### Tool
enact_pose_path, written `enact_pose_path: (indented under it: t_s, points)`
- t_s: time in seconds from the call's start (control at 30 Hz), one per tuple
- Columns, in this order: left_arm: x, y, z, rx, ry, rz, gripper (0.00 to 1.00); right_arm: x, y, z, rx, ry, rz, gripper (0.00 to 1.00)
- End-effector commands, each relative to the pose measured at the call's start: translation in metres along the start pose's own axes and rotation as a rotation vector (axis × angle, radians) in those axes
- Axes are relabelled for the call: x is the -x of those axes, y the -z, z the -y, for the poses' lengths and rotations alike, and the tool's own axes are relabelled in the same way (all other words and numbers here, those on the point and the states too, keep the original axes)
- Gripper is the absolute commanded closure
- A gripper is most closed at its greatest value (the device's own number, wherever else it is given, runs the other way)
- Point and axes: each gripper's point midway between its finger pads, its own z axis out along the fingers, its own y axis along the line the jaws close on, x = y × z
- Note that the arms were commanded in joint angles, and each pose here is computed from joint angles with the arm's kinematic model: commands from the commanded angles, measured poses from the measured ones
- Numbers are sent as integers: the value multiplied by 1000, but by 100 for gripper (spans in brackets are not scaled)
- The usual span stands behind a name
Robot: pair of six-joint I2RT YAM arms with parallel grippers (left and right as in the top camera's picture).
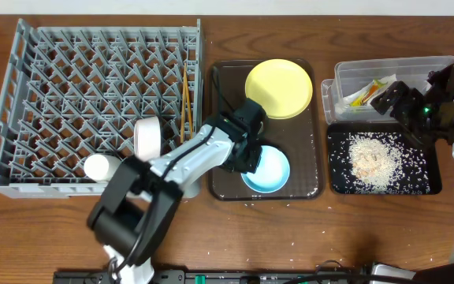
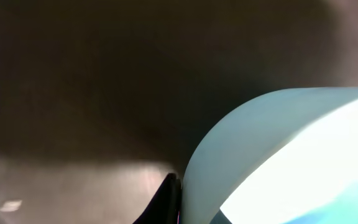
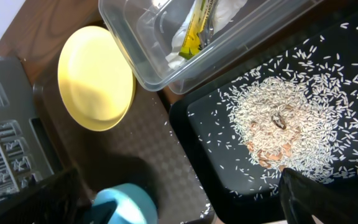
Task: Sort waste into correct bins and load items into the dishwasher
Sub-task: 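Carry the light-blue bowl left over the dish rack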
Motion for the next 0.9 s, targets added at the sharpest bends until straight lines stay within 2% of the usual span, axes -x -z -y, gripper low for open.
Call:
enact_pose_path:
  t_s: [0.0,0.13,0.27,0.37,0.43,0.7,0.87]
  points:
    - [41,78,12,-14,-18,216,93,0,2,-3,8,-6,3,1]
    - [49,150,-41,208,65,399,93,0,2,-3,8,-6,3,1]
    - [33,234,-131,606,206,556,93,0,2,-3,8,-5,3,1]
    - [13,295,-188,951,227,588,93,0,2,-3,8,-5,3,1]
    - [1,322,-216,1146,226,542,92,0,2,-3,8,-5,3,1]
    - [-18,335,-282,1399,322,374,93,1,2,-3,8,-5,3,1]
    - [-15,325,-317,1471,354,285,92,1,2,-4,9,-4,6,1]
